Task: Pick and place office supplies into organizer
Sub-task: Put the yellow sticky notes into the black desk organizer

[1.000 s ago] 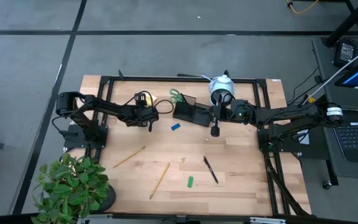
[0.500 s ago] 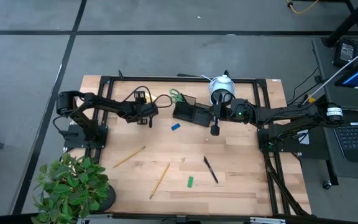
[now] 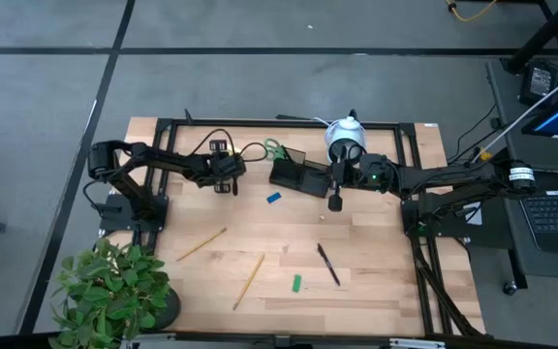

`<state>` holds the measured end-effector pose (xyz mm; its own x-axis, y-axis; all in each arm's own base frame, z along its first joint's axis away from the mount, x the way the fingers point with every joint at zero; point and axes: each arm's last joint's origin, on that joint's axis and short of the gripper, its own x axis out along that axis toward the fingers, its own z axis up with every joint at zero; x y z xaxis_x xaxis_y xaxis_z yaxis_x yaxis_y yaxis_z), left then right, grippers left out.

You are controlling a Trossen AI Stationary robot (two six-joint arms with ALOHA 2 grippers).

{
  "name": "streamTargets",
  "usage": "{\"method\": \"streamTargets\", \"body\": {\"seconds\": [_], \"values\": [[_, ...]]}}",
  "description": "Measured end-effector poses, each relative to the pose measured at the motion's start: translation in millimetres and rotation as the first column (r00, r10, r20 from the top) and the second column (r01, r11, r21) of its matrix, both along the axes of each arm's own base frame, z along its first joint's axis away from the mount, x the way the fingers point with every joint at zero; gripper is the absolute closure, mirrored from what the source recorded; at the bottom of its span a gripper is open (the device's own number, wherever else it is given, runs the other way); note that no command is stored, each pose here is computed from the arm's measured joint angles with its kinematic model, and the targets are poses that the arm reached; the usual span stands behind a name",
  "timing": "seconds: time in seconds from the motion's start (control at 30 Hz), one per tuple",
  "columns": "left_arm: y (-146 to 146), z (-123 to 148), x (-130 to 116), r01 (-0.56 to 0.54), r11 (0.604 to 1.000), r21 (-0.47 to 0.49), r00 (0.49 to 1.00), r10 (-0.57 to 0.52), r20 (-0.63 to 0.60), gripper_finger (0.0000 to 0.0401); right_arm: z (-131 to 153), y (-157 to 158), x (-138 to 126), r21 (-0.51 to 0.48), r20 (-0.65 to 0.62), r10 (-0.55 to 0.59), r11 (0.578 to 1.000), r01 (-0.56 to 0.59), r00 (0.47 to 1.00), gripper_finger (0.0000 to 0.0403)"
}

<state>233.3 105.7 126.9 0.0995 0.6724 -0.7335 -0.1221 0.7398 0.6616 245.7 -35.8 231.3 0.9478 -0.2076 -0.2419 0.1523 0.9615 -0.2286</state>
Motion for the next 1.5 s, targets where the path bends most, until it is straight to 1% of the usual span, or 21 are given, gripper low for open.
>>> {"method": "streamTargets", "body": {"seconds": [0.23,0.43,0.47,0.53,0.63,0.73,0.87,1.07,1.2,1.3,1.4,1.5], "values": [[5.9,0.0,-2.7,-0.025,1.0,-0.001,1.0,0.025,0.0,0.0324,0.0,0.0,0.0,0.0,0.0,0.0,1.0,0.0,1.0,0.0395],[4.3,0.1,-1.9,-0.022,1.0,0.003,1.0,0.022,0.002,0.0386,0.0,0.0,0.0,0.0,0.0,0.0,1.0,0.0,1.0,0.0395],[3.6,0.2,-1.6,-0.025,1.0,0.008,1.0,0.025,0.005,0.039,0.0,0.0,0.0,0.0,0.0,0.0,1.0,0.0,1.0,0.0395],[1.1,0.7,-0.5,-0.024,0.999,0.035,1.0,0.024,-0.004,0.0391,0.0,0.0,0.0,0.0,0.0,0.0,1.0,0.0,1.0,0.0395],[-3.8,2.8,0.9,-0.027,0.995,0.1,0.999,0.029,-0.024,0.0394,0.0,0.0,0.0,0.0,0.0,0.0,1.0,0.0,1.0,0.0395],[-9.6,8.8,2.1,-0.02,0.989,0.143,1.0,0.023,-0.016,0.0395,0.0,0.1,0.0,0.0,0.0,0.0,1.0,0.0,1.0,0.0395],[-17.4,21.9,2.4,-0.024,0.982,0.186,0.999,0.017,0.04,0.0396,0.0,0.1,0.0,0.0,0.0,0.0,1.0,0.0,1.0,0.0395],[-31.2,54.3,-5.8,-0.054,0.953,0.299,0.992,0.016,0.127,0.0396,0.0,0.1,0.0,0.0,0.0,0.0,1.0,0.0,1.0,0.0395],[-45.5,77.4,-11.4,-0.046,0.944,0.328,0.972,-0.032,0.231,0.0397,0.0,0.1,0.0,-0.006,-0.001,0.002,1.0,-0.002,1.0,0.0395],[-59.1,91.6,-15.8,-0.032,0.934,0.355,0.954,-0.078,0.29,0.0397,0.0,0.8,0.1,-0.042,-0.01,0.014,0.999,-0.014,1.0,0.0395],[-73.5,102.2,-19.6,-0.014,0.924,0.382,0.934,-0.124,0.336,0.0397,0.0,3.5,0.5,-0.064,-0.015,0.031,0.997,-0.031,0.999,0.0395],[-87.2,107.4,-19.3,0.029,0.923,0.383,0.909,-0.183,0.374,0.0397,2.6,7.8,2.0,-0.08,-0.013,0.052,0.995,-0.053,0.999,0.0395]]}}
